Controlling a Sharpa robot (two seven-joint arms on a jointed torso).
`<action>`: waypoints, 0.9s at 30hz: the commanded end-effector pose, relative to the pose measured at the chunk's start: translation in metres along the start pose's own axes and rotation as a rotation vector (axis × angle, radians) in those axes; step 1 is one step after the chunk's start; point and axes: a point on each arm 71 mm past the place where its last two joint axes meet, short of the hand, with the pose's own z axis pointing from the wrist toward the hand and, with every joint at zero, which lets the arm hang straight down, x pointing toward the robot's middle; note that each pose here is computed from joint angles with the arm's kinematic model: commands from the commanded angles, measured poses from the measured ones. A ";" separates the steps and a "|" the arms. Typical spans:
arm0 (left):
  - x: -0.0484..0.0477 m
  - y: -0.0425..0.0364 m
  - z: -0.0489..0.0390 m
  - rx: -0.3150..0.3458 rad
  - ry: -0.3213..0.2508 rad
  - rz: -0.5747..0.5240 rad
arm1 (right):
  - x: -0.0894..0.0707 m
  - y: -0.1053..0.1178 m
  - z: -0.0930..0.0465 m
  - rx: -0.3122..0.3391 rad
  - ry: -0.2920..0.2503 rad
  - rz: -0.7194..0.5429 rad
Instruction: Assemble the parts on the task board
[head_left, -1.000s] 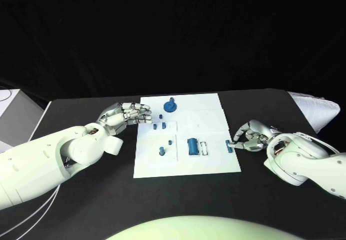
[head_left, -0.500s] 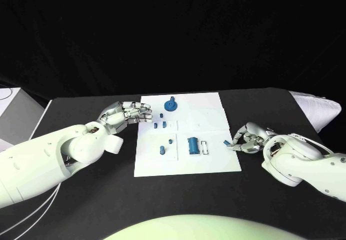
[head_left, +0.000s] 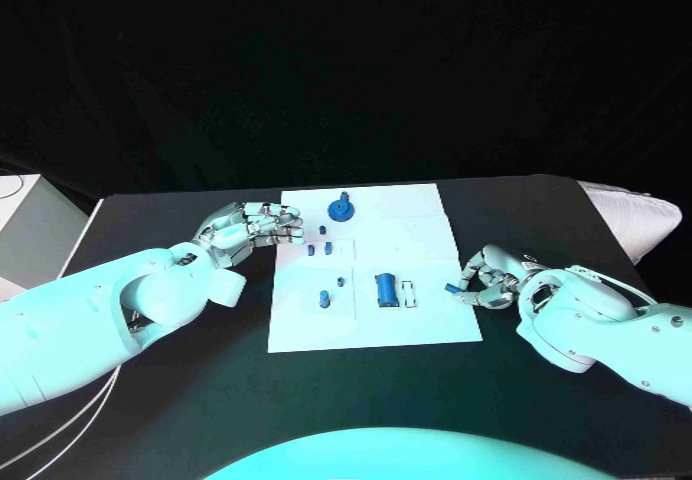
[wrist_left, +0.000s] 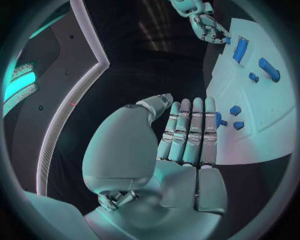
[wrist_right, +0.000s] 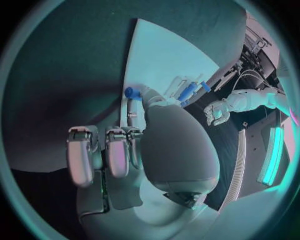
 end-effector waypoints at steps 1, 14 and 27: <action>0.0021 -0.0007 0.0000 0.006 0.017 -0.011 | 0.007 0.000 -0.001 0.002 0.028 -0.075; 0.0012 -0.0007 -0.0007 0.004 0.014 -0.009 | 0.007 0.013 -0.002 -0.034 -0.016 -0.087; 0.0011 -0.0006 -0.0009 0.003 0.013 -0.009 | -0.003 0.037 -0.015 -0.083 -0.030 0.086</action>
